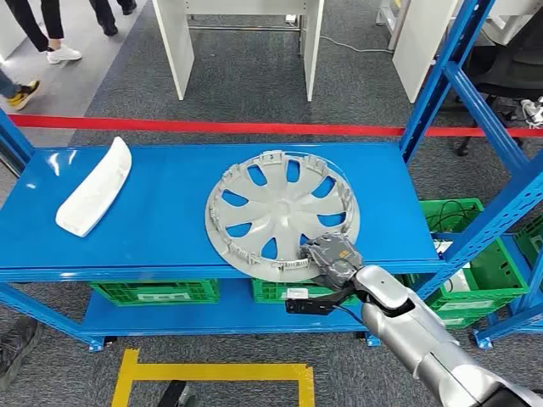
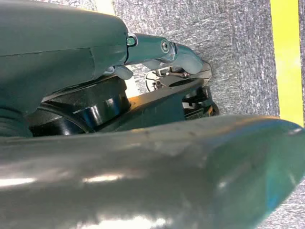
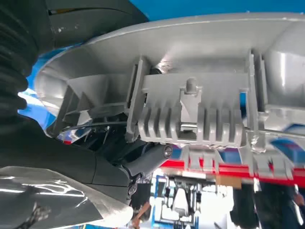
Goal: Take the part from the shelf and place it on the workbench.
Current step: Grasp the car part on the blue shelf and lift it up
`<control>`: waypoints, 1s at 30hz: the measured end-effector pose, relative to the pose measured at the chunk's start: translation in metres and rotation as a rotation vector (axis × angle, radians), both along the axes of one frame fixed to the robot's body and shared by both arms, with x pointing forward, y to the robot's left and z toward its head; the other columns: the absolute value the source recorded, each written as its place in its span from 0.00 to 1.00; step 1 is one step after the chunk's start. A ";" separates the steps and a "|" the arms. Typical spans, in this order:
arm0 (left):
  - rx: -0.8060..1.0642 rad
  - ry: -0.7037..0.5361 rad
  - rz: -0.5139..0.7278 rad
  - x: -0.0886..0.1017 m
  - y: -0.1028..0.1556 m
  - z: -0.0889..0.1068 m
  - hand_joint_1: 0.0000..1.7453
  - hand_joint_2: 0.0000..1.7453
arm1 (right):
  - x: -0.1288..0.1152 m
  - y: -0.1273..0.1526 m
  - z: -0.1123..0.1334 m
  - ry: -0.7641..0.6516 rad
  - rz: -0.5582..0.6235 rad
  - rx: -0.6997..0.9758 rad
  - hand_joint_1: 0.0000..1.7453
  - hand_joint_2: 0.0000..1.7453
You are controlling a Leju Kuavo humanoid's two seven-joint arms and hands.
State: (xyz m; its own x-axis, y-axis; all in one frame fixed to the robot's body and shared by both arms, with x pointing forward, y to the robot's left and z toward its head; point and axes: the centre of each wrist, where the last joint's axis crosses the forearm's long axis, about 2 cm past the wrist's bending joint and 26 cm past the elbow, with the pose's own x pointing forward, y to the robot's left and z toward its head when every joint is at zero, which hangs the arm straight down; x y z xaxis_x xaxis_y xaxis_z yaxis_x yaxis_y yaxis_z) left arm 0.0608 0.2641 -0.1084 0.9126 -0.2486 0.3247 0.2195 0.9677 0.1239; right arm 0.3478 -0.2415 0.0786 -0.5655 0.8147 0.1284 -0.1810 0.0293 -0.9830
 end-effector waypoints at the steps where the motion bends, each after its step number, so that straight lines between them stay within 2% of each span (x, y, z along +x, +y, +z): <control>1: 0.000 -0.001 0.001 0.000 0.000 0.000 0.00 0.00 | 0.000 0.001 0.001 -0.006 0.003 0.007 1.00 1.00; 14: 0.001 -0.004 0.021 -0.003 0.001 -0.001 0.00 0.00 | -0.016 0.013 0.024 -0.187 0.008 0.165 1.00 1.00; 30: 0.014 0.001 0.051 -0.006 0.001 -0.001 0.00 0.00 | -0.068 0.011 0.038 -0.600 -0.074 0.301 1.00 1.00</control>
State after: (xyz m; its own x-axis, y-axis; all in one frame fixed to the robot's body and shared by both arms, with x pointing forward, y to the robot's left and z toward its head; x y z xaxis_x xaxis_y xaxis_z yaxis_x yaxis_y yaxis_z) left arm 0.0549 0.2649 -0.1092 0.9244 -0.2061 0.3210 0.1699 0.9758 0.1374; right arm 0.2794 -0.2300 0.1169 -0.5535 0.8321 0.0367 0.4069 0.3085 -0.8598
